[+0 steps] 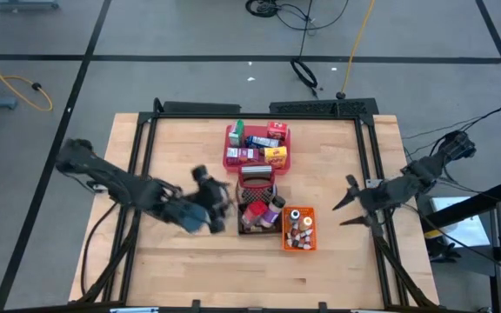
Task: Pick & Place Kitchen Items
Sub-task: Return to Home Position
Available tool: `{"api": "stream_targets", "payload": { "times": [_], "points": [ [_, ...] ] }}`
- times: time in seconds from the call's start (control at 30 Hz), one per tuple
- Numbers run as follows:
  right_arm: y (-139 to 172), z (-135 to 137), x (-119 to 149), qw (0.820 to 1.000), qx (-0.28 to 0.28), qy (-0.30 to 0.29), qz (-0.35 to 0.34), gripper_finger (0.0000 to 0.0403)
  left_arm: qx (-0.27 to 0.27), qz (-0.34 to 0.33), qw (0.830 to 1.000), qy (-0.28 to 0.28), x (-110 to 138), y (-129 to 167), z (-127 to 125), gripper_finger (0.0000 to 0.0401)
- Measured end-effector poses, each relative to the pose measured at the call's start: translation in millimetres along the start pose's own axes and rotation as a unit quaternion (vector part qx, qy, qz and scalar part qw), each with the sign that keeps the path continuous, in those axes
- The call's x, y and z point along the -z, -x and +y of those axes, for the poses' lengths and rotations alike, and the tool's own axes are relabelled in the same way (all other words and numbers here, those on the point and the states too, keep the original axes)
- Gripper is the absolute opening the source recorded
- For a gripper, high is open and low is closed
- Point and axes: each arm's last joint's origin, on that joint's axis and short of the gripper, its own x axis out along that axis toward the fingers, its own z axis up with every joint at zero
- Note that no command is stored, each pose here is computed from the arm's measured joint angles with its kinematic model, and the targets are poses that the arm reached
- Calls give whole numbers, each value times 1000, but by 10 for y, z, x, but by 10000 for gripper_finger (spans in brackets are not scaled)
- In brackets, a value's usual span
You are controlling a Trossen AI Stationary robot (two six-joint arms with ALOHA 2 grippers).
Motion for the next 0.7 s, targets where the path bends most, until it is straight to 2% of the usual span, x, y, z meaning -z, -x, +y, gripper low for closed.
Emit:
{"api": "stream_targets", "payload": {
  "times": [0.17,0.33,0.43,0.57,0.7],
  "points": [
    [205,-74,172,999,0,-14,-49,210,-7,-10,999,49,343,251,415,209],
    [379,-147,310,996,21,-2,-90,210,-16,-69,992,108,787,445,739,209],
    [484,-185,376,993,30,10,-117,210,-4,-99,989,114,1120,454,830,209],
    [619,-216,424,987,23,14,-160,210,7,-136,979,150,1521,424,907,209],
    [617,-221,420,986,36,21,-160,210,11,-164,969,184,1907,359,949,209]
  ]
}}
